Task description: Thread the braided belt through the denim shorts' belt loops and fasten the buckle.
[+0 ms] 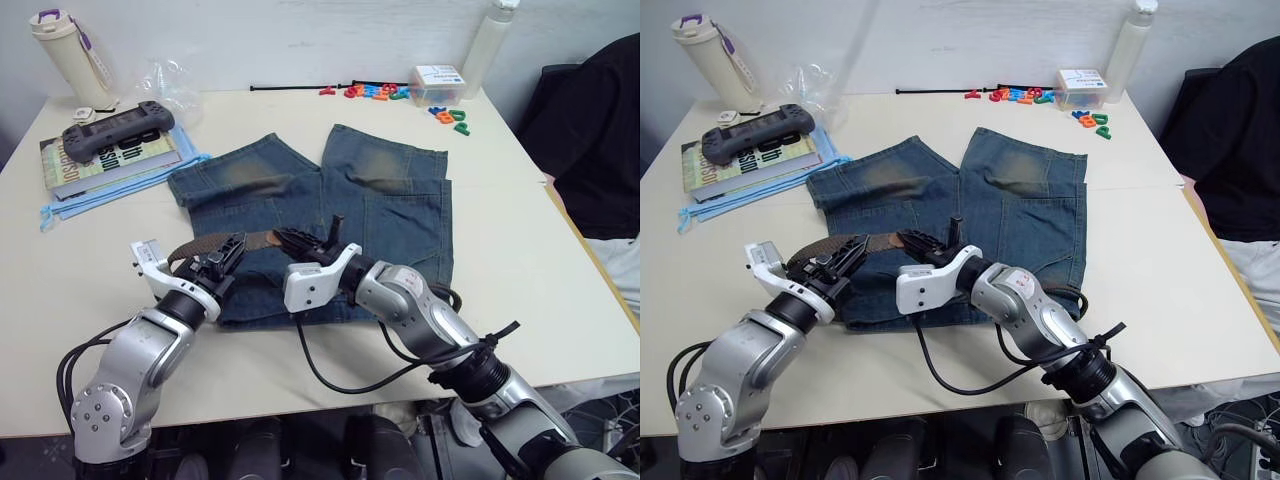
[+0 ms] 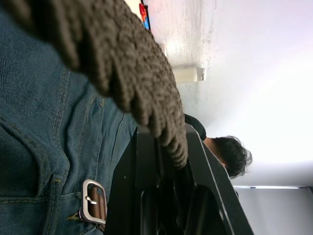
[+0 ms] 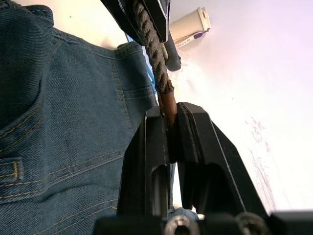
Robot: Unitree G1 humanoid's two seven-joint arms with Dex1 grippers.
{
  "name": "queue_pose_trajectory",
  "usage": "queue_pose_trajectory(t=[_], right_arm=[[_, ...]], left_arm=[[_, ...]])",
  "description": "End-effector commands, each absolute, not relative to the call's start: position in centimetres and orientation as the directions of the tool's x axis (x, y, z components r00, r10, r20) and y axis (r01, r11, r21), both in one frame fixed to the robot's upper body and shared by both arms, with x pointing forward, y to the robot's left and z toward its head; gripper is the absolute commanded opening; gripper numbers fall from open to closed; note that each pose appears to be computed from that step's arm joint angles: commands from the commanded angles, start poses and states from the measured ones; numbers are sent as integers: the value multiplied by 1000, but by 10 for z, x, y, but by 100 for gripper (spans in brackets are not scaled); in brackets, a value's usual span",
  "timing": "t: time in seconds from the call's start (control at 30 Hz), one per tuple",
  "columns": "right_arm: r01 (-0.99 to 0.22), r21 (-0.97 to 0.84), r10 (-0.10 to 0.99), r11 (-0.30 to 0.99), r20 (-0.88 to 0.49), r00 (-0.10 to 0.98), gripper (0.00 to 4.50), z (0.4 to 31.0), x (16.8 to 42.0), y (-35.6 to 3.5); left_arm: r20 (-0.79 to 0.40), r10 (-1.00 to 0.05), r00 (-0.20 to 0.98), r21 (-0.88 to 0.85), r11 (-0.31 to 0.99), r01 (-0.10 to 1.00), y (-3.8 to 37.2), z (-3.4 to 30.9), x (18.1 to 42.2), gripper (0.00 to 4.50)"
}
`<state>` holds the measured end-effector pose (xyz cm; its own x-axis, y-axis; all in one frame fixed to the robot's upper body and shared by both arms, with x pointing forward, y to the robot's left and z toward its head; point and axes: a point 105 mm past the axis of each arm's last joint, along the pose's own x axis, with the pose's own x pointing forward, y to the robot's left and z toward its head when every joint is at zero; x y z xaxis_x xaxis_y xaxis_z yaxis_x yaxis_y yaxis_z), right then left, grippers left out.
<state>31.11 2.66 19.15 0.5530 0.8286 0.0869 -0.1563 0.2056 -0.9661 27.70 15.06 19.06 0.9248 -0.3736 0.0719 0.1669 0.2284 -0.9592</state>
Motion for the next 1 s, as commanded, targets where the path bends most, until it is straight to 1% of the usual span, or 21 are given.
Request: queue_pose_trajectory(t=[0.03,0.1,0.13,0.17,0.2,0.23,0.27,0.3,0.4,0.43,0.6,0.63,0.67,0.73,0.77,0.9,1.0], right_arm=[[-135,-964,827,229,119,550,0,200,309,25],[-137,-964,826,228,118,551,0,200,309,25],[-137,-964,826,228,117,551,0,200,309,25],[-138,-964,826,228,116,552,0,200,309,25],[-139,-964,826,227,115,552,0,200,309,25],[-141,-964,826,228,114,553,0,200,309,25],[-144,-963,825,227,112,554,0,199,309,24],[-147,-962,824,228,110,556,0,199,309,24],[-152,-962,821,229,107,560,0,198,309,24],[-152,-961,821,229,107,561,0,198,309,24],[-152,-961,820,230,108,561,0,199,310,23],[-151,-961,821,231,109,561,0,199,309,24],[-151,-961,821,232,111,560,0,199,309,24],[-149,-961,823,233,113,557,0,199,309,24],[-149,-961,823,233,113,557,0,199,309,24],[-148,-961,823,233,114,556,0,200,309,25],[-147,-961,823,234,116,556,0,200,309,25]], left_arm=[[142,-396,907,-938,238,251,146,210,268,3],[155,-408,900,-933,238,269,145,211,267,89],[160,-409,898,-932,236,274,144,212,267,116],[158,-403,901,-935,234,269,145,212,267,155],[153,-397,905,-936,235,261,146,211,267,213],[148,-390,909,-938,235,254,147,211,268,239],[144,-380,914,-941,234,245,149,210,268,285],[145,-374,916,-942,231,243,150,210,268,311],[138,-358,924,-944,234,232,154,209,267,439],[135,-350,927,-946,234,226,156,208,267,445],[123,-334,935,-948,238,210,161,203,265,445],[125,-338,933,-947,238,214,161,203,265,403],[128,-341,931,-946,239,217,161,202,265,403],[127,-346,930,-946,240,219,161,201,264,337],[127,-348,929,-945,241,220,161,201,264,291],[129,-363,923,-943,243,228,160,199,264,132],[133,-364,922,-944,238,230,160,198,264,2]])
